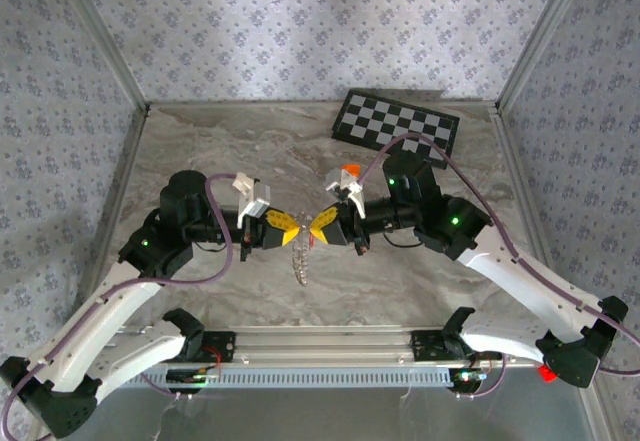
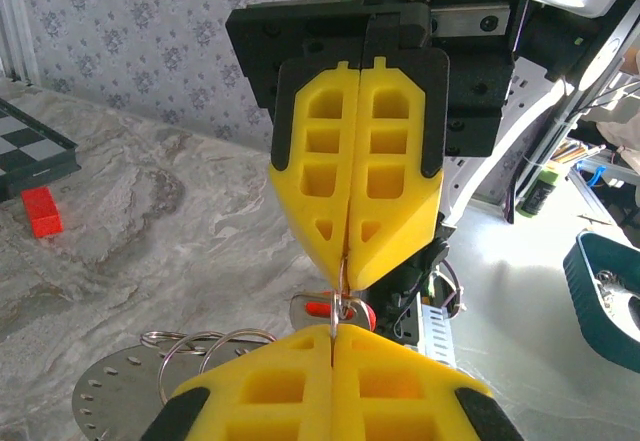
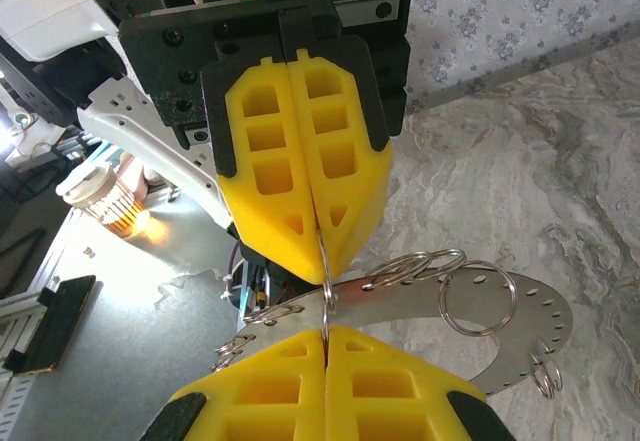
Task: Put the keys on the keyring
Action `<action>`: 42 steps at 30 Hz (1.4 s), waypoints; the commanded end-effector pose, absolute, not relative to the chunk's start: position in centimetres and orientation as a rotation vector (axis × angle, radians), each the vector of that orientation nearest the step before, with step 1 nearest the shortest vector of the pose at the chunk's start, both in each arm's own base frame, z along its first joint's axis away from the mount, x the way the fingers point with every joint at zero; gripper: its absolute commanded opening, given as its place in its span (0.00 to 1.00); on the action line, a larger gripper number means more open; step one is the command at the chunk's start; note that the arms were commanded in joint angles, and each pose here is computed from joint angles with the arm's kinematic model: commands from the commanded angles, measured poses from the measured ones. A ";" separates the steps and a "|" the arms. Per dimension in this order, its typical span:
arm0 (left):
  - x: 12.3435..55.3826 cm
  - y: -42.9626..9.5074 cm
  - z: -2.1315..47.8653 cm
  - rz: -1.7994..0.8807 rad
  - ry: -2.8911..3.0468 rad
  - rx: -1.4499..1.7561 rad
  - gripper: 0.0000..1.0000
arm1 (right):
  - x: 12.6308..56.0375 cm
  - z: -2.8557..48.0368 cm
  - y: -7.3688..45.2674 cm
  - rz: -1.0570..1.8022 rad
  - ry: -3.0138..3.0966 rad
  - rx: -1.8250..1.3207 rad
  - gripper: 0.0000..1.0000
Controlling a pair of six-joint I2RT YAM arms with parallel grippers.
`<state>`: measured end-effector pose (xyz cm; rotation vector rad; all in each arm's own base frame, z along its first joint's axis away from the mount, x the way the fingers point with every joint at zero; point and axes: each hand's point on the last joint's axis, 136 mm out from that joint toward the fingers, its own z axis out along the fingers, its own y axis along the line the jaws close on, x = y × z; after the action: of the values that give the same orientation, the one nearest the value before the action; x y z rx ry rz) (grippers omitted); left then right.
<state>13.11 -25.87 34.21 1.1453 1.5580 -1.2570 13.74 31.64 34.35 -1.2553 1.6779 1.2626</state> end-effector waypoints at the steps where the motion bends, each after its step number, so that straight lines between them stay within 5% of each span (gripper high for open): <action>1: 12.3 -26.0 36.1 -1.263 1.440 1.188 0.00 | 13.7 34.4 31.2 1.254 1.683 -1.240 0.00; 42: 12.0 -26.0 36.0 -1.264 1.434 1.197 0.00 | 13.2 35.1 31.3 1.281 1.638 -1.252 0.00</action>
<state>12.85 -25.96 34.28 1.1542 1.5508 -1.2642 13.14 31.35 34.48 -1.2600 1.6641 1.2840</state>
